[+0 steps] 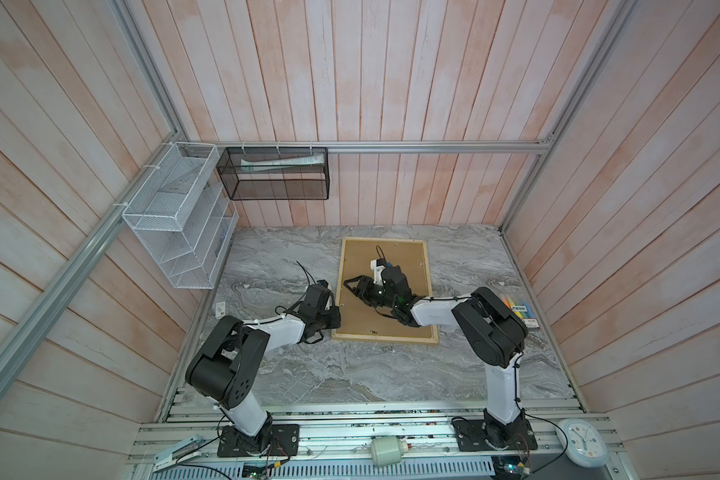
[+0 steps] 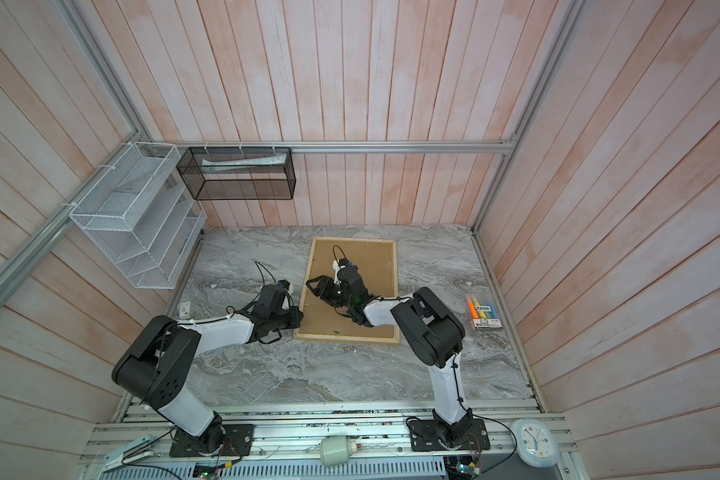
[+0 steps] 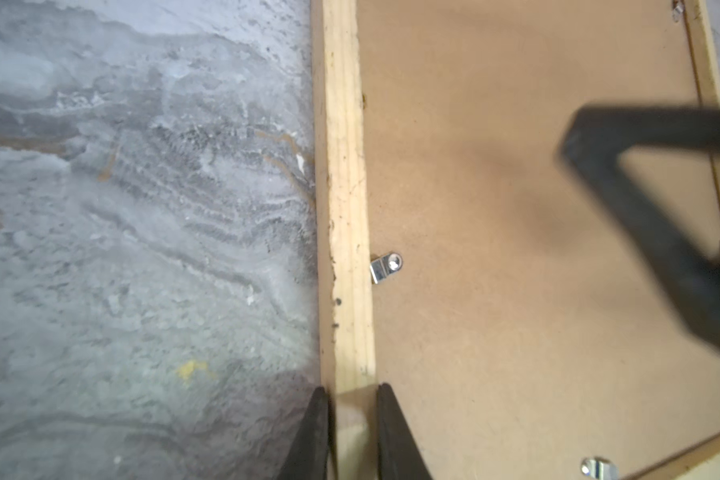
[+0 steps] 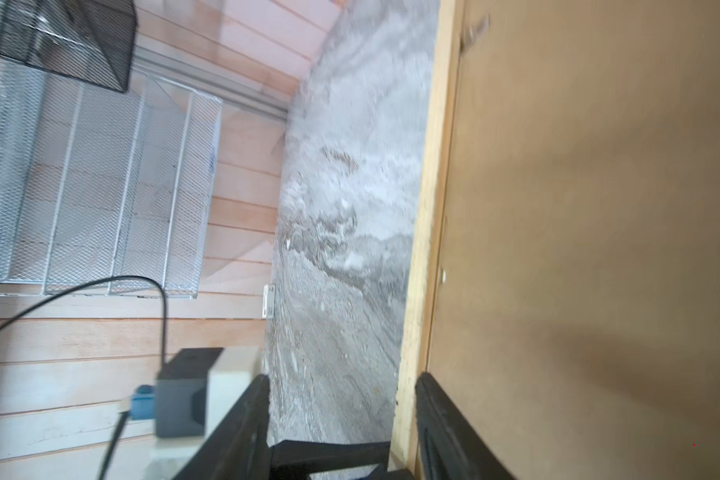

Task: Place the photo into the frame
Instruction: 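Raise the right gripper and move it to the frame's far side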

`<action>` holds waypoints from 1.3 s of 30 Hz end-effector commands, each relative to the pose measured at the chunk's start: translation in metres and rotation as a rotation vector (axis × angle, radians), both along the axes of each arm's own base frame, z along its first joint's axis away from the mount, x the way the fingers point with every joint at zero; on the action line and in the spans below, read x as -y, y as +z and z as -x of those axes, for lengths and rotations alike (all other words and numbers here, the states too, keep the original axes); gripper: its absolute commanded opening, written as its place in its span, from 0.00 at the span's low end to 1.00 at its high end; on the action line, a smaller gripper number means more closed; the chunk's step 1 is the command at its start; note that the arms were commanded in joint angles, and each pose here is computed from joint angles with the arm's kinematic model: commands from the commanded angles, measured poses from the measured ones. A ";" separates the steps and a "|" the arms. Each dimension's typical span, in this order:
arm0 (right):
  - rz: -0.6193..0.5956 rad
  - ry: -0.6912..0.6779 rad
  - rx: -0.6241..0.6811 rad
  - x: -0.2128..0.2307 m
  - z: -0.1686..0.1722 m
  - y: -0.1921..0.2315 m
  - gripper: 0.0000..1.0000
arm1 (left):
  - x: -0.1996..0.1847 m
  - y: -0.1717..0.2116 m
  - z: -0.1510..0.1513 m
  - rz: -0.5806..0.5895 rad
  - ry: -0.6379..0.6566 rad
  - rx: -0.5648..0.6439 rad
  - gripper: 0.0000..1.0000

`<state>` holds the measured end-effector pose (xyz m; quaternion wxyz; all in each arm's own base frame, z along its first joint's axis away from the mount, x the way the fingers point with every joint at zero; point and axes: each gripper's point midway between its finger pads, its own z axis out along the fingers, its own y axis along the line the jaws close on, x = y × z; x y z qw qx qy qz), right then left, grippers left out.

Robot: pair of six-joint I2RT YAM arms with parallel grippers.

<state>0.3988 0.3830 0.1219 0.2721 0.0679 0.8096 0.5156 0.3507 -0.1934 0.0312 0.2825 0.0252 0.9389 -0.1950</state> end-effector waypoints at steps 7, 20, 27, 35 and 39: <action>0.384 -0.035 0.102 0.112 -0.036 0.008 0.64 | 0.021 0.020 -0.017 0.036 -0.089 0.039 0.27; 0.646 -0.204 -0.039 0.261 -0.080 -0.025 0.64 | -0.011 0.033 0.002 0.025 0.101 0.053 0.34; 0.737 -0.194 -0.089 0.274 -0.097 -0.045 0.61 | -0.010 0.020 0.049 0.061 0.180 -0.045 0.35; 0.754 -0.181 -0.132 0.276 -0.101 -0.063 0.58 | 0.011 0.011 0.066 0.139 0.177 -0.113 0.38; 0.751 -0.169 -0.142 0.275 -0.098 -0.069 0.57 | 0.019 0.008 0.063 0.149 0.154 -0.124 0.38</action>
